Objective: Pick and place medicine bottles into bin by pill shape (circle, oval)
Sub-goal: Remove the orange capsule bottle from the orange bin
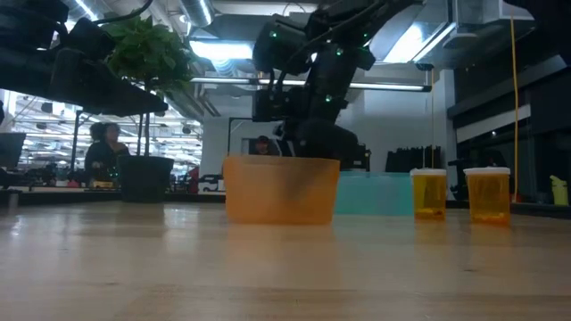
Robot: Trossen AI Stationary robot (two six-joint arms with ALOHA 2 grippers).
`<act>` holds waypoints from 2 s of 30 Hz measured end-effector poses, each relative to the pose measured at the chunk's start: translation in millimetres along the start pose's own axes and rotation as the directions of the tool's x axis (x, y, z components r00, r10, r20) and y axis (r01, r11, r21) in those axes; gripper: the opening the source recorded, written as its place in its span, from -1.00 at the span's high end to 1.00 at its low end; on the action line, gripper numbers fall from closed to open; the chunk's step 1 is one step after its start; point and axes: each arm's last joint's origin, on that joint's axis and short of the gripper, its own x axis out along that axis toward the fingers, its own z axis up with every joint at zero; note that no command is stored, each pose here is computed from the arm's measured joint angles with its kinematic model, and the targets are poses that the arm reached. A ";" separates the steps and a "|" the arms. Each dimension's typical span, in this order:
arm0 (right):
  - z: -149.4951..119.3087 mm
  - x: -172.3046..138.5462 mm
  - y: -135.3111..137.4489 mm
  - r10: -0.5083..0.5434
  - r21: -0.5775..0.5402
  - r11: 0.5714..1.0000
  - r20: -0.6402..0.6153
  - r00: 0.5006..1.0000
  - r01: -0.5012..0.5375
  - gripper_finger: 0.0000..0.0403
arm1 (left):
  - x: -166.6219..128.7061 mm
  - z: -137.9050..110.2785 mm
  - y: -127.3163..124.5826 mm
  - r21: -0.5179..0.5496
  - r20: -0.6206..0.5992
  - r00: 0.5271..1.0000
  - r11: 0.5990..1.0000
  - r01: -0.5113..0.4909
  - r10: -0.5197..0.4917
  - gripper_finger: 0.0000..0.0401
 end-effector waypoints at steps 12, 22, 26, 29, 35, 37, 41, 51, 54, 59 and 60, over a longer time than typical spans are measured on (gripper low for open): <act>8.5 -1.0 -3.1 -0.019 0.010 1.000 0.040 0.999 0.019 -0.11 | 0.0 0.0 0.0 0.000 -0.001 1.000 1.000 0.000 0.000 -0.28; 9.8 -3.4 -3.5 -0.016 0.013 1.000 0.033 0.999 0.015 0.00 | 0.0 -0.1 0.0 0.000 -0.001 1.000 1.000 0.000 0.000 -0.28; 13.5 -9.7 0.4 -0.032 0.004 0.999 0.041 0.999 0.032 -0.01 | 0.0 0.0 0.0 0.000 -0.001 1.000 1.000 0.000 0.000 -0.28; 22.5 -23.8 3.1 -0.054 -0.004 0.998 0.067 0.996 0.055 0.00 | 0.0 -0.1 0.0 0.001 -0.001 1.000 1.000 0.000 0.000 -0.28; 34.9 -51.6 -1.2 -0.065 0.049 0.997 0.101 0.993 0.060 -0.01 | 0.0 0.0 0.0 0.000 0.000 1.000 1.000 0.000 0.000 -0.28; 37.1 -58.9 -3.4 -0.065 0.092 0.994 0.093 0.994 0.056 -0.01 | 0.0 -0.1 0.0 0.000 0.000 1.000 1.000 0.000 0.000 -0.28; 41.9 -71.9 -4.9 -0.061 0.132 0.990 0.082 0.995 0.050 -0.01 | 0.0 0.0 0.0 0.000 0.000 1.000 1.000 0.000 0.000 -0.28; 17.2 -142.8 12.6 0.004 0.279 0.960 -0.088 0.996 0.020 -0.01 | 0.0 -0.2 0.0 0.001 -0.002 1.000 1.000 0.000 0.000 -0.28; 8.9 -165.0 32.1 0.002 0.298 0.954 -0.105 0.994 0.029 -0.01 | 0.0 -0.3 0.0 0.001 -0.003 1.000 1.000 0.000 0.000 -0.28; -28.1 -188.6 78.0 -0.106 0.323 0.938 -0.070 0.992 0.123 -0.01 | 0.0 0.0 0.0 0.000 -0.001 1.000 1.000 0.000 0.000 -0.28; -38.9 -191.9 87.7 -0.141 0.345 0.927 -0.037 0.989 0.145 -0.01 | 0.0 0.0 0.0 0.000 -0.001 1.000 1.000 0.000 0.000 -0.28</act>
